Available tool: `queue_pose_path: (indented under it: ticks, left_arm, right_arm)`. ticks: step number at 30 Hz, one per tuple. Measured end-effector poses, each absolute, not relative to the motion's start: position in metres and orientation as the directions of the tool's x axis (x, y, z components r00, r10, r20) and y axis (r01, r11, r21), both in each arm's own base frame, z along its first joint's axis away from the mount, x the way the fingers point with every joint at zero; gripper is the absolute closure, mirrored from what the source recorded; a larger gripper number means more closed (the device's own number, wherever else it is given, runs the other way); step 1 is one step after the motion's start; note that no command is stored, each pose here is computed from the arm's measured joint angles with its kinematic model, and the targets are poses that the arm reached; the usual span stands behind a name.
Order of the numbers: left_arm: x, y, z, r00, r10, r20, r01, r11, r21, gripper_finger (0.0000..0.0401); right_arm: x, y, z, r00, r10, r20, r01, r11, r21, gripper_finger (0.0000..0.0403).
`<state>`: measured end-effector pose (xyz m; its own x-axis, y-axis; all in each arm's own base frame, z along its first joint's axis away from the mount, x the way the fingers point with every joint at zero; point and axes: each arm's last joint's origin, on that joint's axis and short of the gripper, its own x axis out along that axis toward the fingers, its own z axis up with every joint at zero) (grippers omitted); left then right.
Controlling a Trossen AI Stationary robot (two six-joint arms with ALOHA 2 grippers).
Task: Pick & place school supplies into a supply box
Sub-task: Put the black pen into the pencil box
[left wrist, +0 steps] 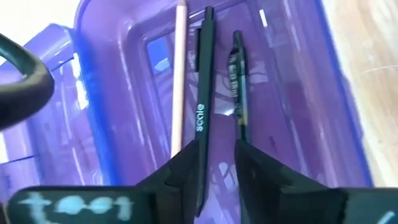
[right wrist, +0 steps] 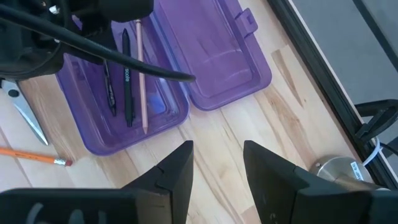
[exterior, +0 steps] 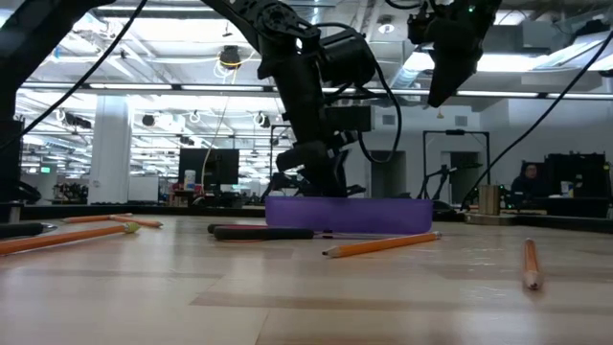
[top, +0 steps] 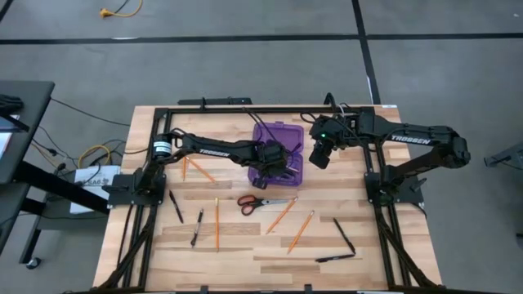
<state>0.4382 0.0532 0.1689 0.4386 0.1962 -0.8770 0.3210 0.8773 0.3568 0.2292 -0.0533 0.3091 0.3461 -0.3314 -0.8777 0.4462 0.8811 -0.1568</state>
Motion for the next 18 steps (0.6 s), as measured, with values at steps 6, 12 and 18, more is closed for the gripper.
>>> queue_pose_path:
  ticks: [6,12,18]
  left_arm:
    - [0.434,0.052,0.174,0.414,0.208,-0.886,0.273,0.900,0.339,0.0277]
    - [0.420,0.048,0.224,0.463,0.102,-0.881,0.206,0.954,0.219,0.0271]
    - [0.388,0.039,0.287,0.593,-0.003,-0.805,0.139,0.985,0.098,0.0271]
  right_arm:
    - [0.228,-0.053,0.308,0.332,-0.328,-0.884,0.445,0.881,-0.160,0.0267]
    - [0.227,-0.053,0.308,0.325,-0.324,-0.889,0.453,0.878,-0.155,0.0267]
    - [0.226,-0.046,0.307,0.309,-0.311,-0.899,0.457,0.877,-0.146,0.0267]
